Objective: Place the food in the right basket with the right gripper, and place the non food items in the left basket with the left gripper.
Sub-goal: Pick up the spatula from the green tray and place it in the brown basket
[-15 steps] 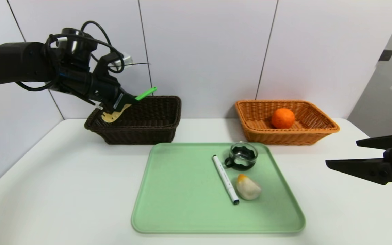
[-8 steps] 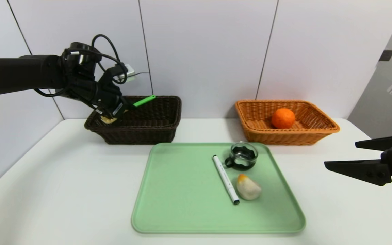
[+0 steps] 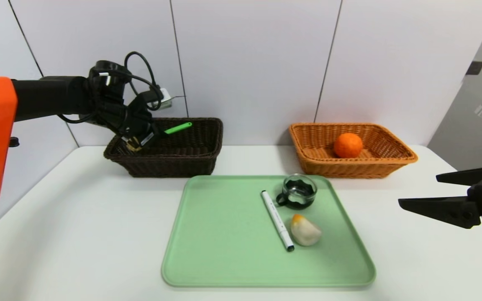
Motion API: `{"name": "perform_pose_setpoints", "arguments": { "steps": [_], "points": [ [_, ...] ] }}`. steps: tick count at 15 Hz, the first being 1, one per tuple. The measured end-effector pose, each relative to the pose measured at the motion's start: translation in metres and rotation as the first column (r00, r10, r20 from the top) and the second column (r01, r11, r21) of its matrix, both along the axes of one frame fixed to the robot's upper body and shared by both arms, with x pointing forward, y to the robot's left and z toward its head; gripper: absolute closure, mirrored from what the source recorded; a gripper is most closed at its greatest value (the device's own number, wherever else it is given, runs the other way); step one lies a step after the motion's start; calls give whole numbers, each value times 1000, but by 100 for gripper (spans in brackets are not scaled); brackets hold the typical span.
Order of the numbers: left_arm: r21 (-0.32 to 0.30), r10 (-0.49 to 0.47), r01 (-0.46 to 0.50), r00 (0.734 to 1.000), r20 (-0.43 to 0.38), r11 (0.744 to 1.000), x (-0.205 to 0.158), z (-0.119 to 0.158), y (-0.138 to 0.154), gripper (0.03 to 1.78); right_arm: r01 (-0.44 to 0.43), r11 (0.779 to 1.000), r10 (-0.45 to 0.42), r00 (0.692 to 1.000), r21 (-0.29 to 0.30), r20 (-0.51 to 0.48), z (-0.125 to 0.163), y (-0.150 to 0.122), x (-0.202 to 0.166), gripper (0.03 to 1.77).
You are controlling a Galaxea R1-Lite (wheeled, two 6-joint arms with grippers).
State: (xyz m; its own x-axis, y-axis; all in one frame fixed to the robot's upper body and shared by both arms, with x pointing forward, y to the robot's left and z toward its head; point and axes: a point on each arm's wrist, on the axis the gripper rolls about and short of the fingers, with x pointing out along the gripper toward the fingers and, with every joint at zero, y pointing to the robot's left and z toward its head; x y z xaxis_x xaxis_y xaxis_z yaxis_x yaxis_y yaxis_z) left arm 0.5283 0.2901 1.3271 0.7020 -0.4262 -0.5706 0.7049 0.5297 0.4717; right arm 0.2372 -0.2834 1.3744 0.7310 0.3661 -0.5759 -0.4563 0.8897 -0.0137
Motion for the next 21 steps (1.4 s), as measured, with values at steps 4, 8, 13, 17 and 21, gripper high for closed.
{"name": "perform_pose_setpoints", "arguments": {
  "steps": [4, 8, 13, 17, 21],
  "points": [
    [25, 12, -12, 1000, 1, 1000, 10, -13, -2, 168, -1, 1000, 1, 1000, -1, -1, 0, 0, 0, 10],
    [27, 15, -15, 1000, -20, 1000, 14, -23, -2, 168, 1, 1000, -1, 1000, 0, -1, 0, 0, 0, 10],
    [11, 33, -33, 999, -14, 999, 17, -24, -2, 109, 2, 1000, -2, 1000, 1, -1, 0, 0, 0, 10],
    [-102, 90, -87, 996, 26, 991, 18, -9, -10, 69, 3, 1000, -3, 1000, 1, -3, -1, -1, -1, 10],
    [-325, 204, -195, 979, -7, 925, 3, 26, -34, 45, 8, 1000, -8, 1000, 4, 5, 0, -2, -4, 10]
  ]
}}
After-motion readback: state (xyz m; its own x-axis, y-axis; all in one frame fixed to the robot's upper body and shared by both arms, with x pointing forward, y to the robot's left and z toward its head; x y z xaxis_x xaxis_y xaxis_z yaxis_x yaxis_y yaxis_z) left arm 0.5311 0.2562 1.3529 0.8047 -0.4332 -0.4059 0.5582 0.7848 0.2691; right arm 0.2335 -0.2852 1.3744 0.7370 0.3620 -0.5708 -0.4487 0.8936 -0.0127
